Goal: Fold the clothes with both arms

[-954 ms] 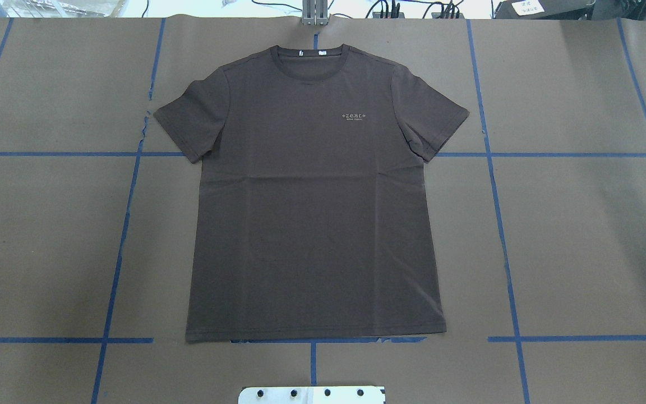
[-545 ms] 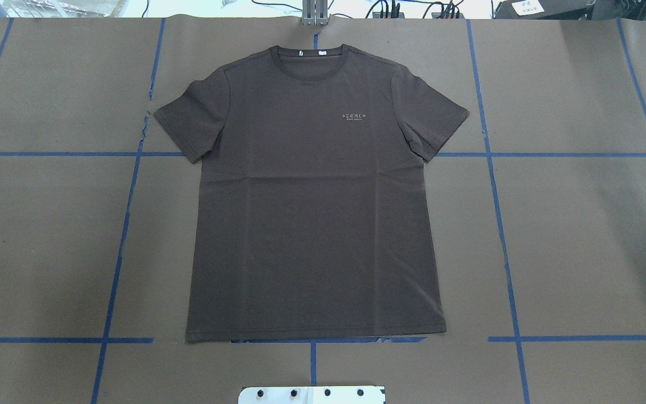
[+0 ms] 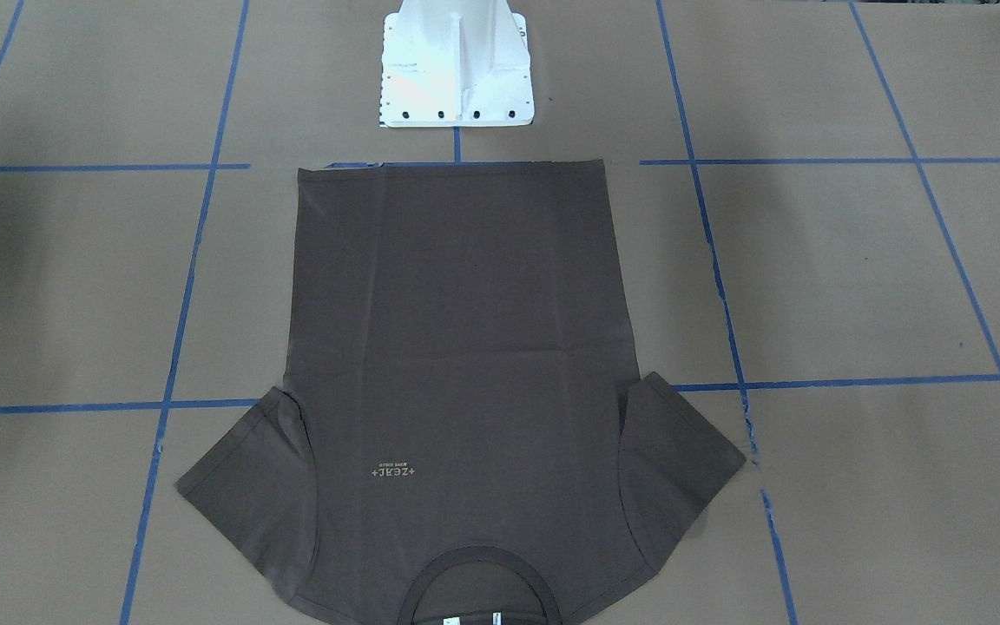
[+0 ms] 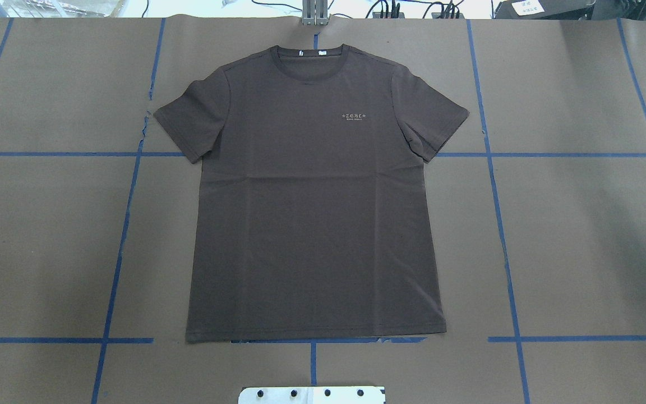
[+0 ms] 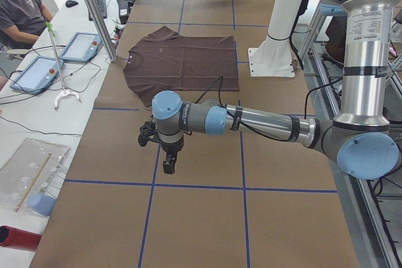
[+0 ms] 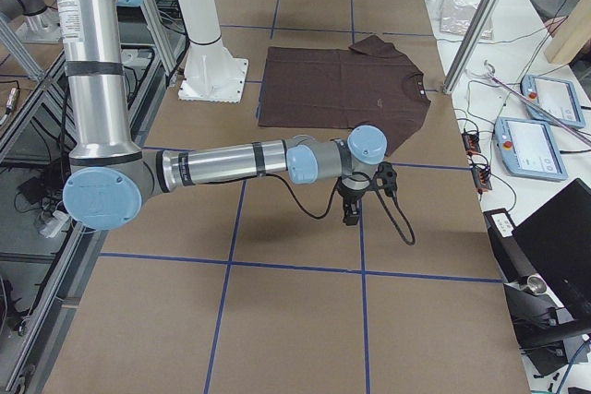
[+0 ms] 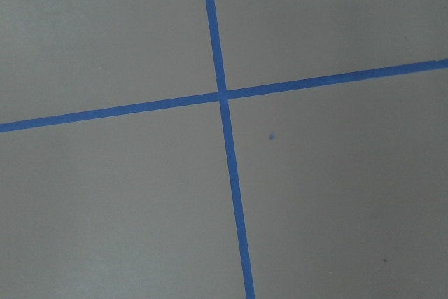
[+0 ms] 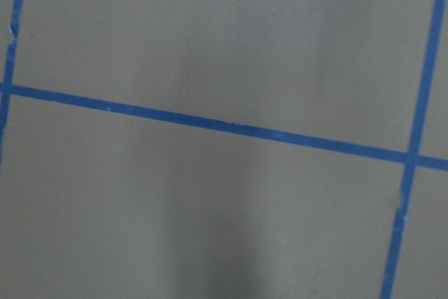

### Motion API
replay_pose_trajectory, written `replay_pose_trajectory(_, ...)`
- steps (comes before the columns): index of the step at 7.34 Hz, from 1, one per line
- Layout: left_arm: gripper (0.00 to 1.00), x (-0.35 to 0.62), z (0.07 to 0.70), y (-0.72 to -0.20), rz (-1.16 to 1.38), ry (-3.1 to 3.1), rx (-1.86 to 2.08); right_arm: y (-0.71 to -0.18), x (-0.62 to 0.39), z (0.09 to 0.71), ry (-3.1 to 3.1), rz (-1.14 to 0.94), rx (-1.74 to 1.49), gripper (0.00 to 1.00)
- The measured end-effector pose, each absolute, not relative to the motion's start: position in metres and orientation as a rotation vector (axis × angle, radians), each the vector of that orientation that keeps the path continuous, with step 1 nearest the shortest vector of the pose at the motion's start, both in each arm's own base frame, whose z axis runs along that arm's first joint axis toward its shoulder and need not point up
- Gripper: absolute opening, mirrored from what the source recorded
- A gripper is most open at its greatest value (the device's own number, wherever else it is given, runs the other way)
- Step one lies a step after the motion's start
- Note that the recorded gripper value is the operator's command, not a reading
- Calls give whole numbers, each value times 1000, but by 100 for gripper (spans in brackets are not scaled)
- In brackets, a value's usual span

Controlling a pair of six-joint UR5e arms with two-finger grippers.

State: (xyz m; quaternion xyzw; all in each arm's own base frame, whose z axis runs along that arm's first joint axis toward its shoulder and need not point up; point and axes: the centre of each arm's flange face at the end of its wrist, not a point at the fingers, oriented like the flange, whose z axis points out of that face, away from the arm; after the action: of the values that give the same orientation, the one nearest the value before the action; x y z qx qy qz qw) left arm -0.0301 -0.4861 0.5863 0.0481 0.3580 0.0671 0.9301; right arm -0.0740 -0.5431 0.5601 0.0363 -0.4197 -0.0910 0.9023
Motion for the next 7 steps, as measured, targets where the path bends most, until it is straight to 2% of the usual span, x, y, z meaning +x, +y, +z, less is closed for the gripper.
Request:
replay_pose_trajectory(2, 100, -26, 572, -486, 151, 784, 125, -596, -163, 521, -887, -170, 140, 100)
replay_pose_trajectory(4, 100, -23, 565, -489, 168, 824, 157, -646, -260, 470, -863, -12, 168, 100)
replay_pose_trajectory(7, 100, -22, 554, -491, 151, 838, 186, -680, -336, 433, -861, 136, 139, 99)
